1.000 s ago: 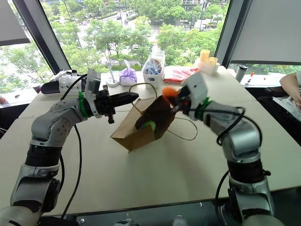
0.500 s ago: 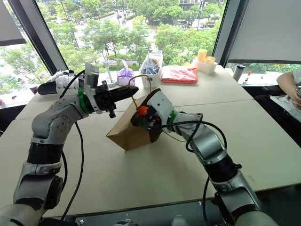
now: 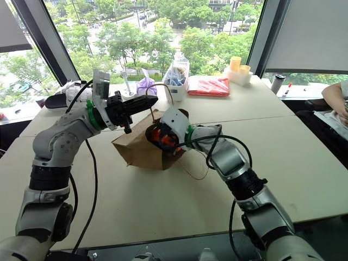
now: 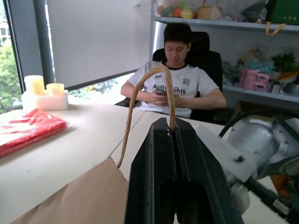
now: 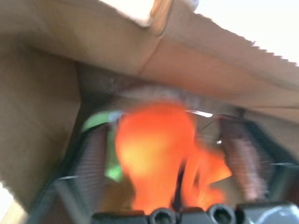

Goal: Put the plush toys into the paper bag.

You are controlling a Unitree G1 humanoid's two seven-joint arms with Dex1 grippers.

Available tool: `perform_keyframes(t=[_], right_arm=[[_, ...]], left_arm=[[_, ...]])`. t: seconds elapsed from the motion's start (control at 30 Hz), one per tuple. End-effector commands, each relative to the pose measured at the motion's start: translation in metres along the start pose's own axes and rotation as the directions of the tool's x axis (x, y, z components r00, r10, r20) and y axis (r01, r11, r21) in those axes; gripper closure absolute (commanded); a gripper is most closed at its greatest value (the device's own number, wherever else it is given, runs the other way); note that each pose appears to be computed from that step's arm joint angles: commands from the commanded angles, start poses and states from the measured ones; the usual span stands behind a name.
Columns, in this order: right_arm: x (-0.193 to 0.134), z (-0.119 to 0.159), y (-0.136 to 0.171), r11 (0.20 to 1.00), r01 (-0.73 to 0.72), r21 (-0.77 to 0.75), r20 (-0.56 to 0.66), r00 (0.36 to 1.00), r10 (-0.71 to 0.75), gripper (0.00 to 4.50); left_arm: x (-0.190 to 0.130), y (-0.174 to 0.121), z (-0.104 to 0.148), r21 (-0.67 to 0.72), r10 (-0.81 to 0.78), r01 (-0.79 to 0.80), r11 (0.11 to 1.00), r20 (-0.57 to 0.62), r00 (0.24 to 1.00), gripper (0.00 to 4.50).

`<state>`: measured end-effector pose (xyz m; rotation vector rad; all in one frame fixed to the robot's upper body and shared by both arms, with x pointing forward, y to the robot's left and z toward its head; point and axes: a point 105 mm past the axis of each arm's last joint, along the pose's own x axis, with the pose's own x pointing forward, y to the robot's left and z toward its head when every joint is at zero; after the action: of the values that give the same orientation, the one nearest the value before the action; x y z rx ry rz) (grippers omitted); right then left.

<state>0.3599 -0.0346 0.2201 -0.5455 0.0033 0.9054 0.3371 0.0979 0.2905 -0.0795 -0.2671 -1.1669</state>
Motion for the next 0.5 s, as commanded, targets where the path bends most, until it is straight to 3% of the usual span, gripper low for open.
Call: perform_keyframes(t=[0.03, 0.13, 0.23, 0.37, 0.5], right_arm=[[-0.039, 0.045, -0.028, 0.993, 0.115, -0.041, 0.123, 0.986, -0.109, 0.53], [-0.075, 0.036, -0.047, 0.98, 0.198, -0.006, 0.088, 0.976, -0.197, 0.53], [-0.099, 0.007, -0.053, 0.966, 0.245, 0.085, 0.003, 0.969, -0.246, 0.53], [-0.107, -0.05, -0.041, 0.943, 0.27, 0.196, -0.137, 0.959, -0.246, 0.53], [-0.103, -0.082, -0.026, 0.934, 0.271, 0.234, -0.214, 0.951, -0.222, 0.53]], left_arm=[[-0.012, 0.003, 0.014, 0.034, 0.039, -0.04, 0.999, 0.035, 0.999, 4.5], [-0.014, 0.004, 0.013, 0.028, 0.05, -0.052, 0.998, 0.039, 0.998, 4.5], [-0.013, 0.004, 0.014, 0.026, 0.05, -0.052, 0.998, 0.046, 0.998, 4.5], [-0.011, 0.004, 0.015, 0.027, 0.046, -0.048, 0.999, 0.051, 0.998, 4.5], [-0.009, 0.004, 0.016, 0.03, 0.037, -0.039, 0.999, 0.052, 0.998, 4.5]])
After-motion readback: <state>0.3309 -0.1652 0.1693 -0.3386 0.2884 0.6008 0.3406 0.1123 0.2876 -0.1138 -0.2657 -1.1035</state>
